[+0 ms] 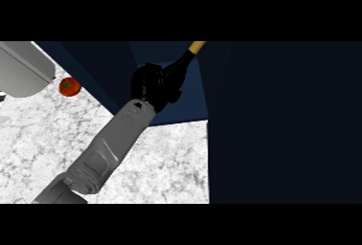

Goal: Pick up the wine, place it into the cabinet and close the cabinet

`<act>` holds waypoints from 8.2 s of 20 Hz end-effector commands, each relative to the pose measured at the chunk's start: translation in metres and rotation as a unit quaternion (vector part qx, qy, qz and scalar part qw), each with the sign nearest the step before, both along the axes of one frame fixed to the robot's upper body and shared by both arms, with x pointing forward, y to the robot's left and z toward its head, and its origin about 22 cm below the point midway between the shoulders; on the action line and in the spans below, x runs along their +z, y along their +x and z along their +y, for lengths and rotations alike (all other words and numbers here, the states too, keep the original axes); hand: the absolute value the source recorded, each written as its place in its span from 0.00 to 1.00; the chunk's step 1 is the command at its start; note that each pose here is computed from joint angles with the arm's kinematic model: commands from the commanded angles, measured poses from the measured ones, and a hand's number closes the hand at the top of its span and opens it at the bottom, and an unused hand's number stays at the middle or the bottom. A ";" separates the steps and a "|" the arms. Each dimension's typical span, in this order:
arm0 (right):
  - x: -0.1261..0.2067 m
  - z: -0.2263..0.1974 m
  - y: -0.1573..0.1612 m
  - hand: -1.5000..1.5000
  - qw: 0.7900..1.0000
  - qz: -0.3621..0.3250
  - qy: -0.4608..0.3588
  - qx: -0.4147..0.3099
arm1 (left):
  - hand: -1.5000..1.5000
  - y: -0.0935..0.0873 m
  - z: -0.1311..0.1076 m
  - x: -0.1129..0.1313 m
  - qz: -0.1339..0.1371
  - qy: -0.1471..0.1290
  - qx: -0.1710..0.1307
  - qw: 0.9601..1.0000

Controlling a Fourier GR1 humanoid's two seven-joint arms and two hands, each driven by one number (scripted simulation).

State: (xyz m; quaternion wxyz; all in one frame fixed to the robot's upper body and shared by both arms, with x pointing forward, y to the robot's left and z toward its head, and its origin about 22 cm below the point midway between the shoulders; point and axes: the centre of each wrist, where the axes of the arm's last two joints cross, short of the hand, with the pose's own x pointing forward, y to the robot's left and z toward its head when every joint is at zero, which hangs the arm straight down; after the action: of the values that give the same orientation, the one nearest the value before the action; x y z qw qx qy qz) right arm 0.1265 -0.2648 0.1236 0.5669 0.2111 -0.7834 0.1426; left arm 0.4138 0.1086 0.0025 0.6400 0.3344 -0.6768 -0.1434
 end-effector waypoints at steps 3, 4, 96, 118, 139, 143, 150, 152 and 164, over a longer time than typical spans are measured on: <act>0.009 0.004 -0.004 0.00 1.000 -0.008 0.018 0.020 | 1.00 0.007 -0.018 0.020 -0.014 0.000 0.006 1.000; 0.012 -0.002 -0.008 0.00 0.999 -0.016 0.020 0.022 | 1.00 0.005 -0.014 0.013 -0.001 -0.010 0.017 1.000; 0.035 0.009 -0.027 1.00 0.998 0.009 -0.062 0.032 | 0.00 -0.224 0.085 0.050 -0.116 -0.342 -0.212 0.908; 0.034 0.033 -0.013 1.00 0.981 0.011 -0.062 0.186 | 1.00 -0.253 0.181 0.053 -0.109 -0.349 -0.249 0.897; 0.088 0.183 0.038 1.00 0.961 -0.007 -0.044 0.272 | 1.00 -0.272 0.211 0.065 -0.090 -0.352 -0.258 0.895; 0.100 0.198 0.075 1.00 0.967 0.008 -0.026 0.254 | 1.00 -0.282 0.206 0.065 -0.096 -0.360 -0.262 0.890; 0.125 0.214 0.100 1.00 0.967 0.029 -0.005 0.254 | 1.00 -0.282 0.226 0.065 -0.105 -0.347 -0.252 0.897; 0.107 0.235 0.117 1.00 0.971 0.032 0.008 0.235 | 1.00 -0.275 0.220 0.071 -0.099 -0.350 -0.251 0.897; 0.068 0.222 0.184 1.00 0.979 0.092 0.019 0.180 | 1.00 -0.271 0.229 0.071 -0.091 -0.350 -0.267 0.893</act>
State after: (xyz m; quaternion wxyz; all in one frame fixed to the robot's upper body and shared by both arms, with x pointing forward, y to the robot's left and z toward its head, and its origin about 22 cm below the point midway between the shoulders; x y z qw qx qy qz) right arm 0.2883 -0.0298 0.2039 0.5828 0.3833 -0.6829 0.2169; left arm 0.1398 0.3328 0.0684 0.5881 -0.0880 -0.8035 -0.0285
